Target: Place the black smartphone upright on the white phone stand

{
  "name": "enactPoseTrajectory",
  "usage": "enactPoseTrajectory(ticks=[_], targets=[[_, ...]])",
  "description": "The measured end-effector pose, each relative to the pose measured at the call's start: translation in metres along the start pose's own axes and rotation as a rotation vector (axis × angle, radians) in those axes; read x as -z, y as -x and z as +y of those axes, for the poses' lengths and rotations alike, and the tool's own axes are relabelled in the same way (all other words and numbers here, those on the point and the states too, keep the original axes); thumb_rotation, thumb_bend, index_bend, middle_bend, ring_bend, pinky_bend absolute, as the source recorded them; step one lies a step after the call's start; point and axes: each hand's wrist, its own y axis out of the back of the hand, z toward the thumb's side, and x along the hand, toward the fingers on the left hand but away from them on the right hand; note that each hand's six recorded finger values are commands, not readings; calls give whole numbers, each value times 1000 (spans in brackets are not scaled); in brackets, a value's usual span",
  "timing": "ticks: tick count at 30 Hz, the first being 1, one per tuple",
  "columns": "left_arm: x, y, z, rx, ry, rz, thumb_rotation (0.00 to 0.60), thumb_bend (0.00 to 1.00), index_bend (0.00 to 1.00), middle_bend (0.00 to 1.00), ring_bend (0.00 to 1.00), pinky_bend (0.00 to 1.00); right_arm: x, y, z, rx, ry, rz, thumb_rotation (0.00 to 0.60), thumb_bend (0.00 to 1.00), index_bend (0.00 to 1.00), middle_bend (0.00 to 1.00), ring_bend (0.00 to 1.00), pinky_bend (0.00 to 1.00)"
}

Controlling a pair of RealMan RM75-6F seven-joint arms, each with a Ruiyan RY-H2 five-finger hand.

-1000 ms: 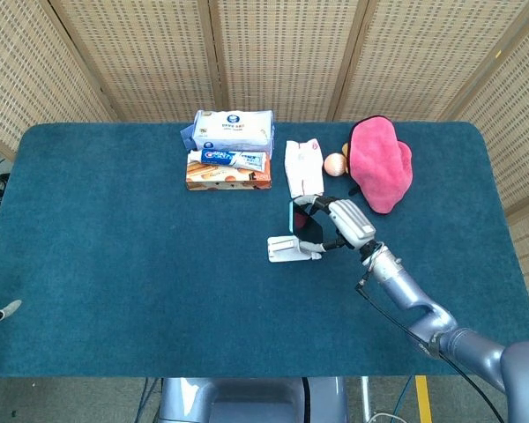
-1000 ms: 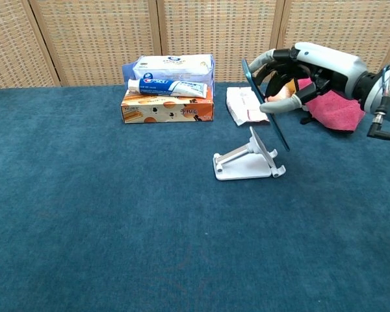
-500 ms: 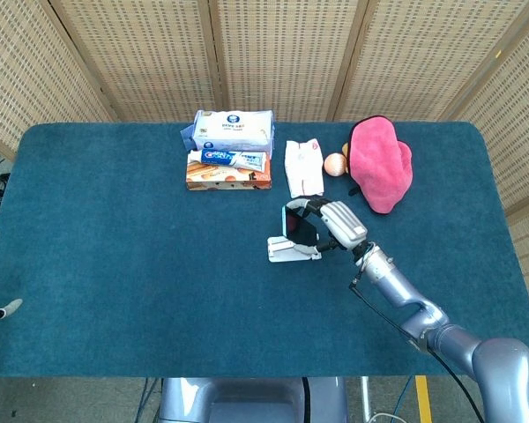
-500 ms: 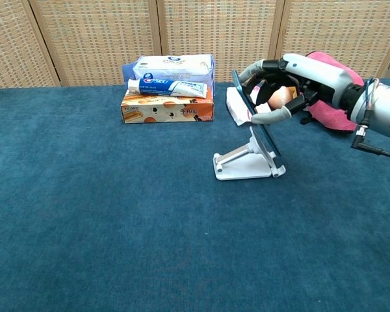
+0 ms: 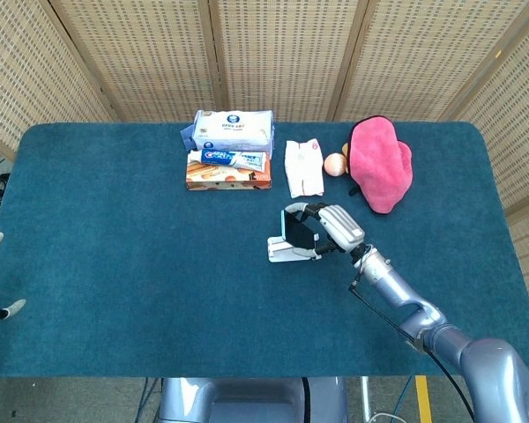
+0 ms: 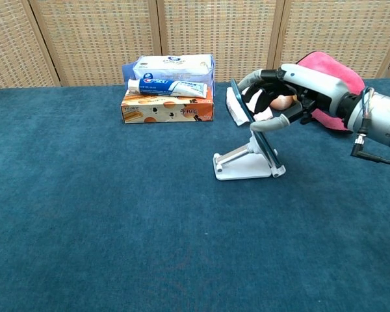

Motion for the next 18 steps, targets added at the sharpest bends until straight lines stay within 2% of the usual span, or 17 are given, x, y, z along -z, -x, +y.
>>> enactPoseTrajectory(ticks=[8,18], targets=[[0,-1,0,3,-2,0,600,0,0,0,0,0,6,2,-2,10,7,-17,600,718,459,541,409,319],[2,-2,-2,7,-5,4,600,0,0,0,0,0,15,1,-7,5,14,-40,600,755,460,540,409,319]])
